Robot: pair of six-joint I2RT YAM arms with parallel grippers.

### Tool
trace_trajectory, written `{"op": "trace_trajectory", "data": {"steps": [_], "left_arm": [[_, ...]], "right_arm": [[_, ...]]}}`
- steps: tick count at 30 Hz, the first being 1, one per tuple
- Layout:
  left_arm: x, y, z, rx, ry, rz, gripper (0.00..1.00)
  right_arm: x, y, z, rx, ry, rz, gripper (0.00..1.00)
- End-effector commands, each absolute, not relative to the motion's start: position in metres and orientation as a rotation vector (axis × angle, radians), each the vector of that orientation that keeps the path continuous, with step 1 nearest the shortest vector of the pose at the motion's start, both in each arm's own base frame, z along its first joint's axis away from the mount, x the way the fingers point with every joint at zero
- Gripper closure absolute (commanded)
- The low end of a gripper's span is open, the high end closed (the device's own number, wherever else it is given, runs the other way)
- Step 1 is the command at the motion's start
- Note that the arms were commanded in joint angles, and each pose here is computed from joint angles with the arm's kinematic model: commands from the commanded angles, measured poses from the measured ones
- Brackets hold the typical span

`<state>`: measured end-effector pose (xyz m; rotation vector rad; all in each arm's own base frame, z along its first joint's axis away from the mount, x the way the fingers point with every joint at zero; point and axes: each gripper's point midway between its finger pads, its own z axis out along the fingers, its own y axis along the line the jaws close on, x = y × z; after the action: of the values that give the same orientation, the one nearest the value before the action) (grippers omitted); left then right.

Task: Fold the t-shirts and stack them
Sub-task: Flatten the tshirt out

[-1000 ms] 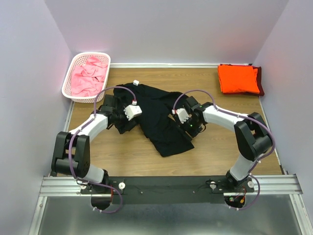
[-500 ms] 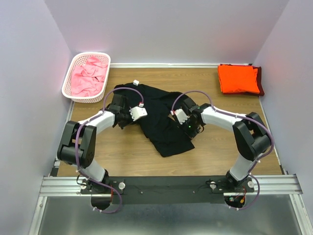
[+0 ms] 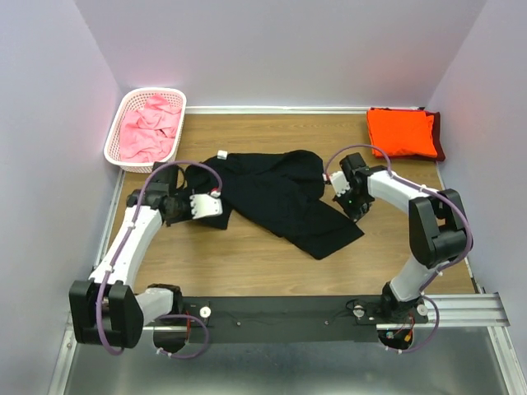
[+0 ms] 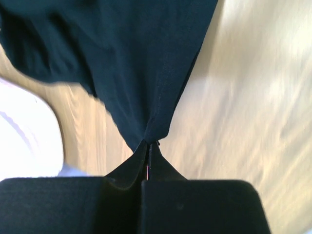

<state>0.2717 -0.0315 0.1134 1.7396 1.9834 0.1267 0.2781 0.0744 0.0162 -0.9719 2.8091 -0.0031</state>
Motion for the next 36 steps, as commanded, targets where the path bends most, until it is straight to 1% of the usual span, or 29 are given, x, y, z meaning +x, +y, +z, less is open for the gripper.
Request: {"op": "trace_trajectory", "data": {"steps": [1,2,3,6,7,8,9,10,11,12,13,14,15,16,17,19,20,21,22,23,24,26,27,29,30,31,32,35,36], "left_arm": [[0.223,0.017,0.102,1.979,2.06,0.146,1.0],[0.218,0.02,0.103,2.012,2.054,0.143,1.0],[0.205,0.031,0.1,2.041,2.096,0.117,1.0],[0.188,0.055,0.086,2.15,2.164,0.199,1.0],[0.187,0.056,0.084,2.171,2.149,0.209,0.98],[0.197,0.054,0.089,2.136,2.116,0.247,0.91],[0.204,0.052,0.095,2.119,2.09,0.265,0.82],[0.214,0.042,0.102,2.079,2.038,0.24,0.68],[0.234,0.026,0.122,2.007,1.957,0.208,0.2],[0.244,0.011,0.133,1.986,1.902,0.174,0.02],[0.265,-0.001,0.163,1.919,1.839,0.19,0.02],[0.275,-0.025,0.175,1.886,1.773,0.116,0.02],[0.282,-0.047,0.172,1.851,1.803,0.008,0.02],[0.299,-0.067,0.197,1.798,1.734,-0.035,0.02],[0.318,-0.081,0.194,1.692,1.796,-0.105,0.02],[0.342,-0.104,0.201,1.599,1.801,-0.173,0.02],[0.357,-0.126,0.217,1.558,1.756,-0.205,0.02],[0.381,-0.142,0.212,1.442,1.806,-0.258,0.02],[0.399,-0.156,0.228,1.394,1.775,-0.26,0.01],[0.408,-0.175,0.232,1.374,1.756,-0.285,0.01],[0.427,-0.191,0.223,1.344,1.76,-0.309,0.01],[0.447,-0.215,0.235,1.274,1.752,-0.348,0.01],[0.453,-0.237,0.217,1.296,1.768,-0.39,0.02],[0.465,-0.26,0.222,1.267,1.757,-0.426,0.02],[0.473,-0.271,0.206,1.269,1.768,-0.449,0.02],[0.475,-0.284,0.207,1.261,1.761,-0.451,0.01],[0.483,-0.291,0.193,1.258,1.77,-0.45,0.02],[0.494,-0.307,0.181,1.251,1.777,-0.44,0.02],[0.498,-0.312,0.161,1.255,1.809,-0.439,0.02]], "right_arm": [[0.297,0.037,0.031,-0.96,2.789,-0.14,1.0],[0.3,0.03,0.033,-0.951,2.789,-0.162,0.99],[0.301,0.027,0.033,-0.953,2.789,-0.169,0.99],[0.299,0.027,0.035,-0.978,2.784,-0.141,0.99],[0.295,0.03,0.034,-0.983,2.795,-0.112,1.0],[0.295,0.036,0.036,-0.983,2.793,-0.064,0.99],[0.294,0.038,0.036,-0.976,2.804,-0.043,0.99],[0.289,0.042,0.037,-0.968,2.82,0.0,0.99],[0.29,0.049,0.041,-0.945,2.817,0.055,0.93],[0.288,0.052,0.043,-0.933,2.825,0.078,0.83],[0.288,0.054,0.046,-0.917,2.822,0.093,0.72],[0.288,0.055,0.05,-0.893,2.822,0.112,0.64],[0.288,0.057,0.055,-0.866,2.817,0.141,0.53],[0.287,0.057,0.057,-0.837,2.823,0.158,0.48],[0.286,0.061,0.06,-0.821,2.82,0.193,0.45],[0.281,0.057,0.06,-0.773,2.853,0.226,0.45],[0.279,0.056,0.058,-0.749,2.87,0.239,0.45],[0.277,0.055,0.055,-0.735,2.883,0.257,0.45],[0.274,0.049,0.051,-0.708,2.907,0.26,0.45],[0.272,0.046,0.048,-0.69,2.921,0.262,0.45],[0.27,0.044,0.045,-0.678,2.935,0.267,0.46],[0.267,0.037,0.039,-0.645,2.963,0.273,0.46],[0.266,0.036,0.037,-0.643,2.973,0.269,0.47],[0.265,0.032,0.033,-0.63,2.989,0.263,0.47],[0.265,0.031,0.031,-0.622,2.999,0.263,0.47],[0.264,0.031,0.027,-0.622,3.011,0.267,0.47],[0.262,0.032,0.024,-0.62,3.018,0.276,0.46],[0.257,0.03,0.017,-0.617,3.044,0.275,0.46],[0.253,0.027,0.013,-0.621,3.06,0.253,0.46]]}}
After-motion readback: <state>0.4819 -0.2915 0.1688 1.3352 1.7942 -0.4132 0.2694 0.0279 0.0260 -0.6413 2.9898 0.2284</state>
